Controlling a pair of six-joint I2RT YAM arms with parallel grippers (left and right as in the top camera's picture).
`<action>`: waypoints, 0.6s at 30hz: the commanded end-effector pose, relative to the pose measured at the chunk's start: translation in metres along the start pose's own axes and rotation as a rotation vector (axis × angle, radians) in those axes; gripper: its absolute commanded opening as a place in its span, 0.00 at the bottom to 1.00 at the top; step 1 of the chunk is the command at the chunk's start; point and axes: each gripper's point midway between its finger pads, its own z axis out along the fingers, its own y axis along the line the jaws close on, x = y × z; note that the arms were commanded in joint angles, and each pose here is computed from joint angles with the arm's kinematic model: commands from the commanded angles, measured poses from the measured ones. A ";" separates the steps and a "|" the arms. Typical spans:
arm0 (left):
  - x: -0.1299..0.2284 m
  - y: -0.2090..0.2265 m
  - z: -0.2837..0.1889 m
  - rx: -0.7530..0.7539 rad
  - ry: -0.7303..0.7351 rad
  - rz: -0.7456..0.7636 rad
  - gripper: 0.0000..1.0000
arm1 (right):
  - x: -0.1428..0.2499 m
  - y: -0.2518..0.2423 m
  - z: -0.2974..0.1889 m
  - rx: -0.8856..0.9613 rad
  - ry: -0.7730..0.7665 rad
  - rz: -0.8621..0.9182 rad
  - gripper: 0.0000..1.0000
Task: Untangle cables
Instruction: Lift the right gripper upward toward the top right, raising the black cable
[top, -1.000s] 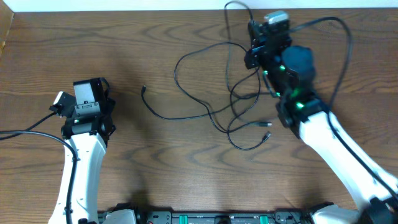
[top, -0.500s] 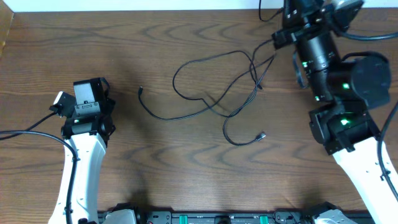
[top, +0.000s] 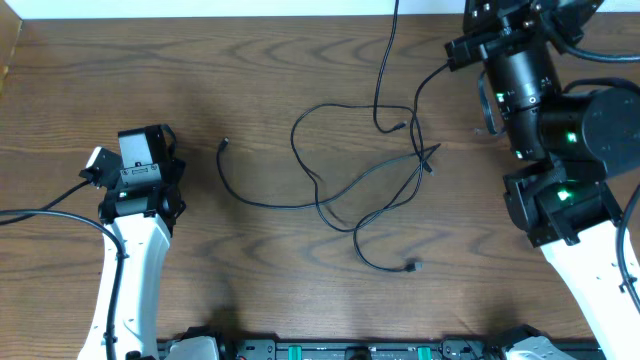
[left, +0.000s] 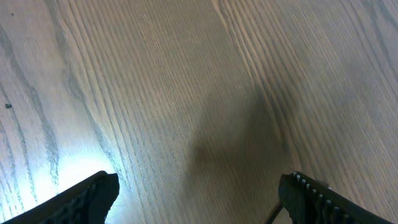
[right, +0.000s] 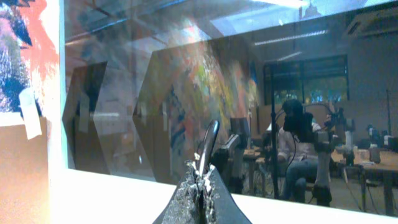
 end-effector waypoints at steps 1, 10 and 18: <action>-0.002 0.002 -0.001 -0.004 -0.007 -0.011 0.87 | 0.012 0.006 0.010 -0.018 0.021 0.020 0.01; -0.002 0.002 -0.001 -0.004 -0.007 -0.011 0.87 | 0.116 0.024 0.032 -0.052 0.244 0.048 0.01; -0.003 0.001 -0.001 -0.001 -0.009 -0.012 0.87 | 0.207 0.041 0.042 -0.077 0.393 0.070 0.01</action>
